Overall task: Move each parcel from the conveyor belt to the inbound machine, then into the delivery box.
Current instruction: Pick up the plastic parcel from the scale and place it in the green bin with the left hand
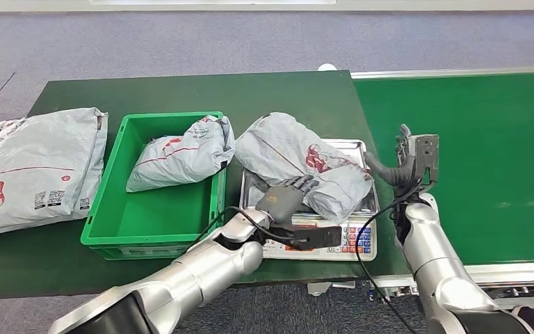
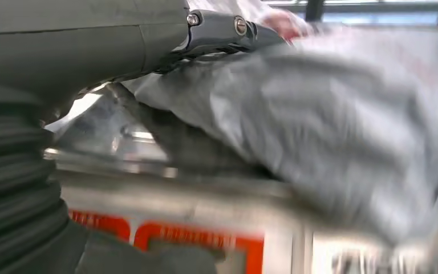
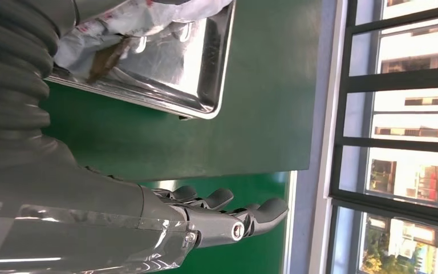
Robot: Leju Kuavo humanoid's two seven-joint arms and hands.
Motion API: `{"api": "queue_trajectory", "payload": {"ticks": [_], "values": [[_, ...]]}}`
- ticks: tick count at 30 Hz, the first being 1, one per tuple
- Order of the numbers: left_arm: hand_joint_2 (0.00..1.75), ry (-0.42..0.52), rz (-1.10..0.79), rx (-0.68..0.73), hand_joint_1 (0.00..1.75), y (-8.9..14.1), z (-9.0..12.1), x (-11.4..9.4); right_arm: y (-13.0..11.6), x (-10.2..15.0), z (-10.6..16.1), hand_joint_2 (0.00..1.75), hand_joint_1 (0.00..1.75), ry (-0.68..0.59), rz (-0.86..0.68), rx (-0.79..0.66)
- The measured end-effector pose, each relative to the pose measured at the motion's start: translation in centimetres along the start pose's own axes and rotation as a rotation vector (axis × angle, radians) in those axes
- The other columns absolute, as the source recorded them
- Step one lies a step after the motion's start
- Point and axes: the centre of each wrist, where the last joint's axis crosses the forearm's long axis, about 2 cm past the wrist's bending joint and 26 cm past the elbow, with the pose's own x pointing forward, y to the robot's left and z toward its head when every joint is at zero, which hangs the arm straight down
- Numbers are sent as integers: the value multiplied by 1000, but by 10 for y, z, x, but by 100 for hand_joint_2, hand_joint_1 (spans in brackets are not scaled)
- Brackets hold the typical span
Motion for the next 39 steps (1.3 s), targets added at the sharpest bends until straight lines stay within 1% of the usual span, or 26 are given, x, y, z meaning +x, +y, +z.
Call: {"api": "queue_trajectory", "payload": {"ticks": [2, 5, 13, 18, 25, 30, 39], "values": [[175, -10, -60, -30, 175, -7, 2, 2, 3, -2, 2, 175, 0, 0, -1, 7], [175, -25, -121, -50, 175, -11, 3, 4, 10, -3, 3, 175, 0, 1, -5, 17], [175, -47, -180, -39, 175, -6, 1, 6, 21, -3, 4, 175, 0, 1, -17, 31], [175, -68, -182, 21, 175, -7, 2, 4, 25, -2, 4, 175, 0, 0, -8, 39], [175, -100, -236, 138, 175, -4, 2, 1, 29, 0, 1, 175, 0, -2, -11, 52], [175, -147, -321, 223, 175, 10, -2, 4, 31, 2, -1, 175, 0, -3, -16, 58], [175, -247, -469, 336, 175, 45, -9, 24, 29, 4, -4, 175, 0, -7, -25, 55]]}}
